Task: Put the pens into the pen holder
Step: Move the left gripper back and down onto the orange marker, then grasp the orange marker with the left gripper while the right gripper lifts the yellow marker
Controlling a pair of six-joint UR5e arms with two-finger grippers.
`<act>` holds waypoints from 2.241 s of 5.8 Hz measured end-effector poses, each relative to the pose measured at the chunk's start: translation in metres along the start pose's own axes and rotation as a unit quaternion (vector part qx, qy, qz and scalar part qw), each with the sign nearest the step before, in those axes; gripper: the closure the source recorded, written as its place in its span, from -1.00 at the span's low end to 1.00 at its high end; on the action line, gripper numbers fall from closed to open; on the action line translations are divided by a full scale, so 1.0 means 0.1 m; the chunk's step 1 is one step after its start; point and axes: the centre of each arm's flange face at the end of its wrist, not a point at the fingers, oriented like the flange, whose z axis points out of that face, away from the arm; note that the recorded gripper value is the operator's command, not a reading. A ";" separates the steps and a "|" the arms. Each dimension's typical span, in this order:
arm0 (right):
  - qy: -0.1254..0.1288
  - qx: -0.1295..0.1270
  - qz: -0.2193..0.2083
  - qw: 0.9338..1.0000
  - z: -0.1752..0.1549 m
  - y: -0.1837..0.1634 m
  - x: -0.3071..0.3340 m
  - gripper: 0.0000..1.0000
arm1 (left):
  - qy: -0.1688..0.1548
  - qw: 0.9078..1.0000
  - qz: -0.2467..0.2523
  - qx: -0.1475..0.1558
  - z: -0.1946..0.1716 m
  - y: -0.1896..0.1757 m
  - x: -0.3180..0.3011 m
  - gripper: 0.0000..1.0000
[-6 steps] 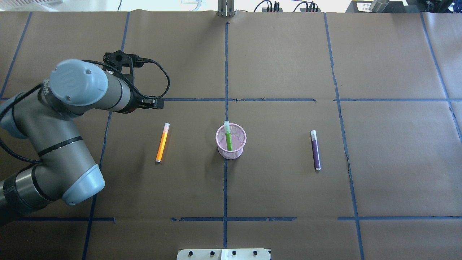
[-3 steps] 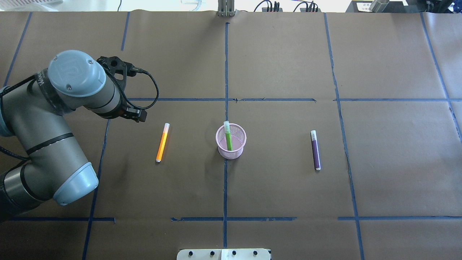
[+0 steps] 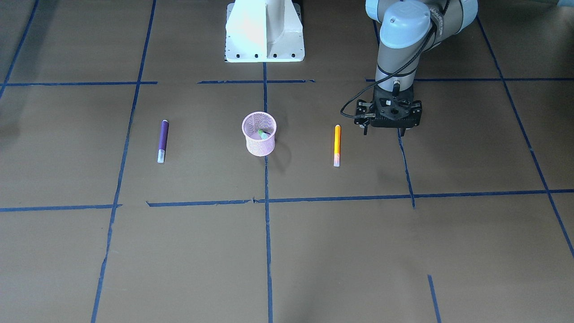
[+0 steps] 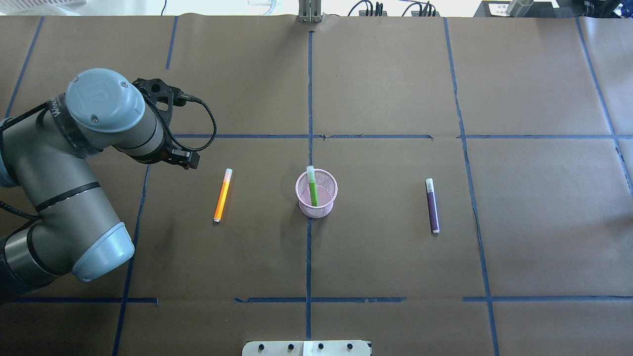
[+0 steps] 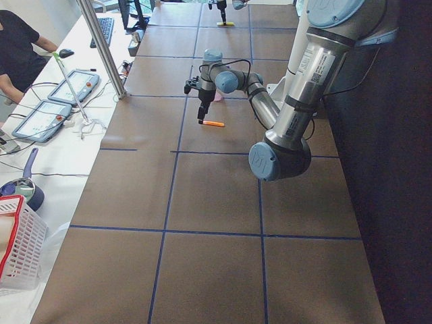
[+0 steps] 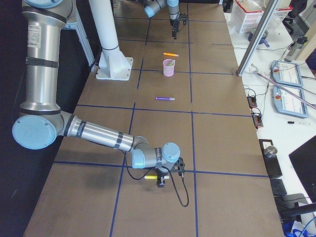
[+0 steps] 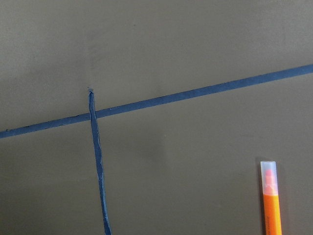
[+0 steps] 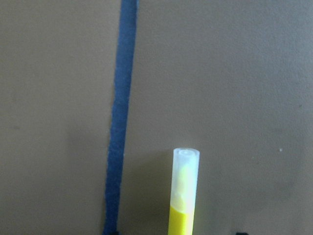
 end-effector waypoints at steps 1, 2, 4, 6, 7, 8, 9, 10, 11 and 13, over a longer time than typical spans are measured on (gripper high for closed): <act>0.001 -0.002 -0.001 1.000 0.02 0.00 -0.01 0.99 | -0.001 1.000 0.000 -0.001 0.01 0.00 0.00 -0.88; 0.000 -0.003 -0.003 1.000 0.03 -0.01 -0.03 1.00 | -0.002 1.000 0.000 -0.002 0.03 0.00 0.00 -0.88; 0.000 -0.002 -0.005 1.000 0.02 -0.03 -0.06 1.00 | -0.001 1.000 0.000 -0.002 0.03 0.00 0.01 -0.88; -0.001 0.006 -0.011 1.000 -0.01 -0.03 -0.07 1.00 | 0.001 1.000 0.001 0.001 0.00 0.00 0.01 -0.89; -0.004 0.022 -0.016 1.000 -0.08 0.01 -0.13 1.00 | 0.002 1.000 0.001 0.002 -0.02 0.00 0.01 -0.89; -0.012 0.052 -0.012 0.998 -0.28 0.07 -0.30 1.00 | 0.003 1.000 0.001 0.003 -0.03 0.00 0.01 -0.89; -0.025 0.096 -0.007 0.995 -0.57 0.13 -0.57 1.00 | 0.003 1.000 0.001 0.003 -0.03 0.00 0.01 -0.89; -0.050 0.147 -0.012 0.988 -0.85 0.17 -0.86 1.00 | 0.005 1.000 0.001 0.004 -0.05 0.00 0.01 -0.88; -0.088 0.192 -0.018 0.977 -1.05 0.14 -1.28 1.00 | 0.007 1.000 0.002 0.006 -0.07 0.00 0.01 -0.89; -0.164 0.240 -0.014 0.957 -1.41 -0.09 -2.62 1.00 | 0.010 1.000 0.002 0.007 -0.09 0.01 0.02 -0.89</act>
